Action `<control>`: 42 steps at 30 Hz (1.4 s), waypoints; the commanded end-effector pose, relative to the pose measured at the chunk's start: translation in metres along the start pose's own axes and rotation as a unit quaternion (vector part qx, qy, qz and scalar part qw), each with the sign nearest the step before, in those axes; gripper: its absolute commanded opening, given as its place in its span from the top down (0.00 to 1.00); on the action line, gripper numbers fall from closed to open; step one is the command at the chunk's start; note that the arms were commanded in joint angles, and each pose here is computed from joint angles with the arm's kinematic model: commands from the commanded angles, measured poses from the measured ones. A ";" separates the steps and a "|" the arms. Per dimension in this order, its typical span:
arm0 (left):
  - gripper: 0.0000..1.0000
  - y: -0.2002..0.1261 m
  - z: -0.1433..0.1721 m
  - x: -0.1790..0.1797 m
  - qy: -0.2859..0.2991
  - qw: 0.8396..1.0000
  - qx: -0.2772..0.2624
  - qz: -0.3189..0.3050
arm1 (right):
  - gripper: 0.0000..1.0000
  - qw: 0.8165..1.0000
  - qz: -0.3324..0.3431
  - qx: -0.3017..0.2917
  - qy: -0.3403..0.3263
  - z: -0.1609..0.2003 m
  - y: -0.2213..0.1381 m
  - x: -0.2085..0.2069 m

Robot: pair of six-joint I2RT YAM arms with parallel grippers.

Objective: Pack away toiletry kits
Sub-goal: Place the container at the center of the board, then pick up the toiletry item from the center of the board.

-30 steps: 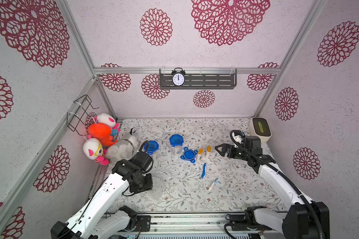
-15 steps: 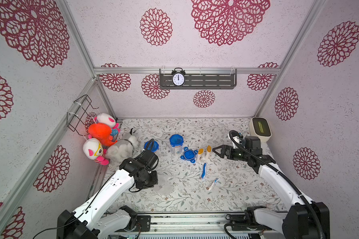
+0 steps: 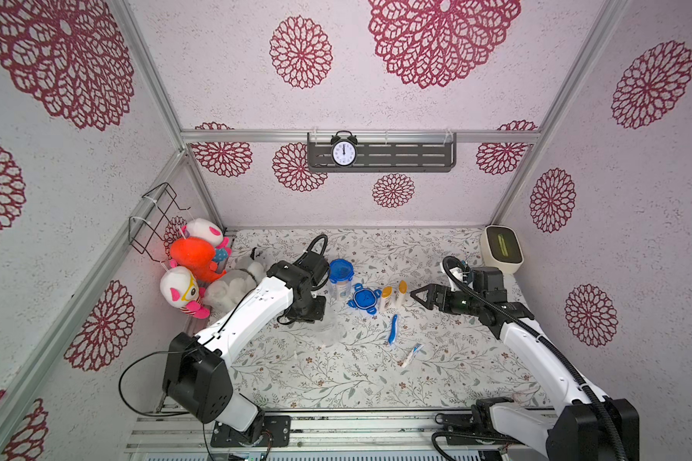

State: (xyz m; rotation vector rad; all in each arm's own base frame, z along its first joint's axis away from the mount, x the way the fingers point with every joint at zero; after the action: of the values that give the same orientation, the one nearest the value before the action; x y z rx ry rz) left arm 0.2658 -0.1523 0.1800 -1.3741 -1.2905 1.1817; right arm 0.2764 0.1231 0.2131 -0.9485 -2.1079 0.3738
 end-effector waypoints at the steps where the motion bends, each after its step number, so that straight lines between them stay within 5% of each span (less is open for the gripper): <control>1: 0.87 -0.003 -0.016 -0.003 0.044 0.999 -0.020 0.003 | 0.01 0.999 0.045 -0.014 -0.026 -0.006 -0.008 -0.004; 9: 0.85 0.014 -0.032 -0.010 0.067 0.998 -0.003 -0.002 | 0.01 0.986 0.118 -0.005 -0.118 -0.016 0.004 -0.009; 15: 0.80 0.015 -0.034 -0.008 0.065 0.998 -0.012 0.007 | 0.14 0.982 0.131 -0.003 -0.133 -0.020 0.024 -0.008; 18: 0.71 0.013 -0.034 -0.003 0.059 0.998 -0.016 0.014 | 0.21 0.981 0.139 0.003 -0.132 -0.022 0.036 -0.007; 23: 0.38 -0.006 -0.041 0.001 0.049 0.997 -0.052 0.034 | 0.33 0.983 0.155 0.001 -0.097 -0.032 0.052 -0.012; 26: 0.30 -0.023 -0.046 0.004 0.044 0.994 -0.082 0.049 | 0.37 0.983 0.160 0.003 -0.089 -0.036 0.063 -0.010; 34: 0.26 -0.055 -0.037 0.022 0.016 0.985 -0.147 0.083 | 0.45 0.980 0.187 0.014 -0.064 -0.040 0.085 -0.018; 42: 0.23 -0.053 -0.023 0.023 0.018 0.977 -0.164 0.136 | 0.53 0.978 0.197 0.035 -0.058 -0.033 0.103 -0.023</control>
State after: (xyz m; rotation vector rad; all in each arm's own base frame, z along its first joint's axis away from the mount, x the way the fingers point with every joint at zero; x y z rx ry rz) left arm 0.2766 -0.1184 0.2284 -1.7514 -1.3732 1.1473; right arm 0.3547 0.1695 0.1557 -1.2902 -1.9736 0.7486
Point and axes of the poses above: each gripper's point midway between its finger pads, its own y axis out along the fingers, its own x axis along the line the jaws close on, z = x × y, the point moved 4 cm from there along -y, back along the fingers, and after that the axes turned 10 degrees about -y, right-handed, at the moved point
